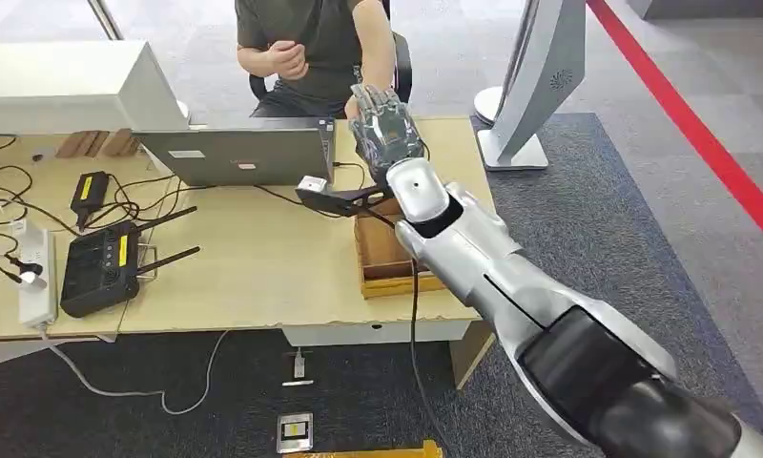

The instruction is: Pass the card to the sensor for recognition and then transmit it.

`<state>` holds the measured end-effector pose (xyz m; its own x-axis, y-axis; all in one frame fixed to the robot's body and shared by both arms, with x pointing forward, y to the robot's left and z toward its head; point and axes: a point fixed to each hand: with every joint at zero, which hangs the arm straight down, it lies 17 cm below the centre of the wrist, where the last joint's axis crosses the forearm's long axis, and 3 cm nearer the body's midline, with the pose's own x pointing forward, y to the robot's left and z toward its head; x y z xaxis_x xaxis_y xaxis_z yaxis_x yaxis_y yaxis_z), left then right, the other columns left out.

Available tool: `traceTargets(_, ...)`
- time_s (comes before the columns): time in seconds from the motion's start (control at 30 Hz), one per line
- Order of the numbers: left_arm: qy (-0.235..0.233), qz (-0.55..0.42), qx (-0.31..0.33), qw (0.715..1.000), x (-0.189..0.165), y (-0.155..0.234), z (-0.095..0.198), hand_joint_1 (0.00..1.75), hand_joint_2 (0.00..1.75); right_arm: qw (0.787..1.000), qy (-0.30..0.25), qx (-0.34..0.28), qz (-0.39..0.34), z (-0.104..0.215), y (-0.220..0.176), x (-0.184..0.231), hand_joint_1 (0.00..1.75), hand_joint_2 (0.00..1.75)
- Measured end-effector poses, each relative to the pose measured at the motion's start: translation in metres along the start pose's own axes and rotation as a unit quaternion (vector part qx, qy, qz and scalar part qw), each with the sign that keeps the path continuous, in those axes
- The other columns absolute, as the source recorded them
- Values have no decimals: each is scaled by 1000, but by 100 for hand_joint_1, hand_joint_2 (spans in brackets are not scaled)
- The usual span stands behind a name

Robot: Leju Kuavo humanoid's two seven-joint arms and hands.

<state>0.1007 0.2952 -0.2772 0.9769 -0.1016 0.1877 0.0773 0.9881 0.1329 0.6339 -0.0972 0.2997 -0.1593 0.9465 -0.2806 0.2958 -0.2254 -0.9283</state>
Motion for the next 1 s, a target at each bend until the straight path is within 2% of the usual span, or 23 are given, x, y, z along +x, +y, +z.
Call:
traceTargets(0.03, 1, 0, 0, 1000, 0, 0, 0, 0, 0, 1000, 0, -1, 0, 0, 0, 0, 0, 175)
traceTargets(0.07, 2, 0, 0, 1000, -1, -1, 0, 0, 0, 1000, 1, -3, 0, 0, 0, -1, 0, 175)
traceTargets(0.1, 4, 1, 0, 1000, -1, -1, 0, 0, 0, 1000, 2, -5, 0, 0, 0, -1, 0, 0)
traceTargets(0.57, 5, 9, -1, 1000, -2, -1, 0, 0, 0, 999, 1, 1, 45, -4, 6, -26, 0, 0)
traceTargets(0.7, 3, 16, -1, 1000, -2, -1, 0, 0, 0, 995, 45, 44, 81, -3, 23, -85, 0, 0)
traceTargets(0.8, 7, 15, -2, 1000, -7, -2, 1, 0, 0, 988, 88, 68, 103, 7, 37, -150, 0, 0)
traceTargets(0.9, 9, 13, -7, 1000, -10, -4, 1, 0, 0, 976, 144, 112, 122, 35, 65, -224, 0, 0)
traceTargets(1.0, 11, 15, -11, 1000, -11, -6, 1, 0, 0, 961, 191, 152, 132, 76, 98, -288, 0, 0)
